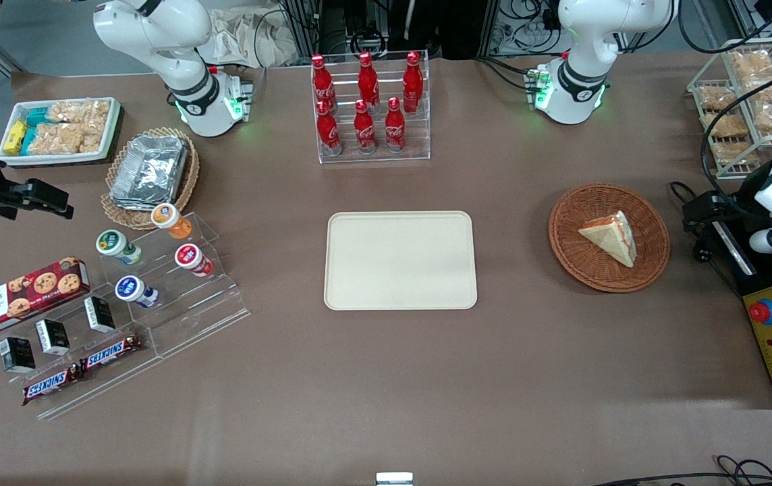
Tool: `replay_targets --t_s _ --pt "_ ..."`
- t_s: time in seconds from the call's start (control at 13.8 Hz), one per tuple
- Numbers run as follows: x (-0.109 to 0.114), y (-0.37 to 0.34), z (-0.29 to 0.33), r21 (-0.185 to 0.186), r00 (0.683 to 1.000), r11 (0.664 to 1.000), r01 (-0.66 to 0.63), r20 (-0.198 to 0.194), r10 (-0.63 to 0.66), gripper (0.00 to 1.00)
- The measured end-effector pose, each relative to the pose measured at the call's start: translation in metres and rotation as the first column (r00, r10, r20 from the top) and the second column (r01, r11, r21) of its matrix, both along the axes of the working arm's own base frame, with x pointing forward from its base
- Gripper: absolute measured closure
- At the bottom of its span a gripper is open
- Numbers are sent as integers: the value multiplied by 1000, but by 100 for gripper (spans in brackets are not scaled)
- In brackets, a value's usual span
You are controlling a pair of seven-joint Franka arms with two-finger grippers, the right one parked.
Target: Place sandwich from basket to tray
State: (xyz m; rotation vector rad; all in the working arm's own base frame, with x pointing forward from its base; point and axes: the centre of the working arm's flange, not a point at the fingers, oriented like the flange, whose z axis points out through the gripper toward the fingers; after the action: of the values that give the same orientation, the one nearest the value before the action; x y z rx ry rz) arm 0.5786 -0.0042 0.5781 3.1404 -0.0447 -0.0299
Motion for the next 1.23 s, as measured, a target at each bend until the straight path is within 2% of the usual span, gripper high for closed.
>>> replay_targets --t_s 0.51,1.01,1.23 --pt "0 0 0 -1 1000 1000 -1 -3 1 0" --pt "-11 -3 -5 -1 996 1000 1 -89 -2 0" --pt "-20 -4 -1 5 992 999 -35 -120 36 0"
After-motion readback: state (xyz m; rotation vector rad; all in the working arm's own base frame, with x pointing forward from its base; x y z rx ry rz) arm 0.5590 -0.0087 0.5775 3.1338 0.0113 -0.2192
